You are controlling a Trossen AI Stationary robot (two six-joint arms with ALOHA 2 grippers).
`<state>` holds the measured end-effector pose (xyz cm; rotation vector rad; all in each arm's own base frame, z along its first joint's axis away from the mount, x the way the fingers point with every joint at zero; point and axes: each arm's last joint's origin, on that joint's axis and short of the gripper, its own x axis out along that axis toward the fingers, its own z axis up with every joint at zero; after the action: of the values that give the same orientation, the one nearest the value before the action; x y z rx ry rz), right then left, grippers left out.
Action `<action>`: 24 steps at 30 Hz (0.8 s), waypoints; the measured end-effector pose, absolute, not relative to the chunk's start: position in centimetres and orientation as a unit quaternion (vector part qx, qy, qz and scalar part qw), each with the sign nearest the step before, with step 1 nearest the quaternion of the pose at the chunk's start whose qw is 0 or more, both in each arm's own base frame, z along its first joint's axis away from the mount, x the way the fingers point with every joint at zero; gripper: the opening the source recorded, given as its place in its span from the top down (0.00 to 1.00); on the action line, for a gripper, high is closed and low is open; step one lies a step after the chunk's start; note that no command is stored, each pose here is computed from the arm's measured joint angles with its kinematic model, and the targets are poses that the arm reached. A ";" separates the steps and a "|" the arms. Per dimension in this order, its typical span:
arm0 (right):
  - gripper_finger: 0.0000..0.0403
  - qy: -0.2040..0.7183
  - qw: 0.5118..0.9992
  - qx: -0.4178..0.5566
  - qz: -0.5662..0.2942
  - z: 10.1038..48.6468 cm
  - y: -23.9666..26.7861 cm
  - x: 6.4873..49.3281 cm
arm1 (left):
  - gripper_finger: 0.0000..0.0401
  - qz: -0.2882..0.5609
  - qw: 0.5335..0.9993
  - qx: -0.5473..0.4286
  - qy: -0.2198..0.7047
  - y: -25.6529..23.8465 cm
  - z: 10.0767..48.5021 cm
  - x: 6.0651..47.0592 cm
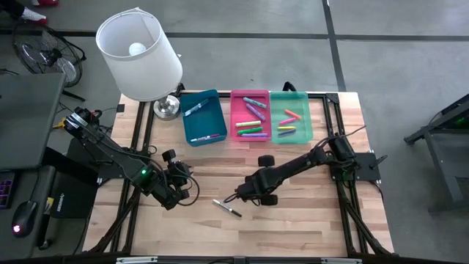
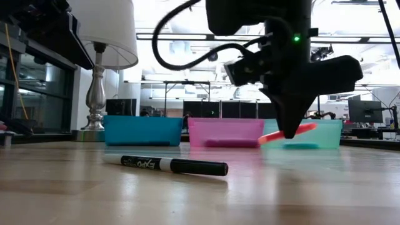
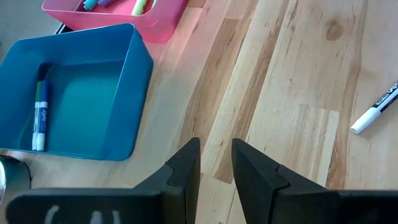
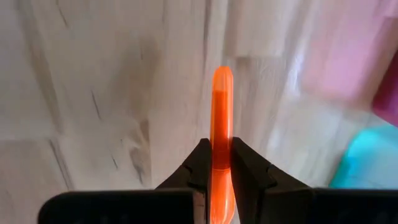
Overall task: Pick & Place Markers
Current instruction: Put the orange pen into the green bin
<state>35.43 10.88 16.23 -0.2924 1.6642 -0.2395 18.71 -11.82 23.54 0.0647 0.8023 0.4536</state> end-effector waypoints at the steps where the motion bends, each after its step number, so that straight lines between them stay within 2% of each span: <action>1: 0.93 0.737 0.654 -0.132 -0.107 16.3 10.8 35.3 | 0.78 0.219 0.895 0.031 0.387 -11.8 23.5 18.7; 5: 0.93 0.746 0.642 -0.141 -0.110 16.6 10.7 35.0 | 0.78 0.219 0.895 0.032 0.388 -11.8 23.5 18.7; 9: 0.93 0.738 0.651 -0.134 -0.114 17.4 10.1 33.6 | 0.78 0.219 0.895 0.032 0.388 -11.8 23.5 18.7; 17: 0.93 0.669 0.724 -0.055 -0.161 20.5 7.3 27.2 | 0.78 0.221 0.896 0.033 0.384 -11.8 23.6 18.7; 24: 0.93 0.604 0.776 -0.042 -0.176 22.8 5.0 22.2 | 0.78 0.228 0.897 0.036 0.376 -11.8 23.6 18.7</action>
<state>22.21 4.99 22.83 -0.0910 1.3079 -0.3810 18.74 -11.76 23.61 0.0738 0.7785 0.4726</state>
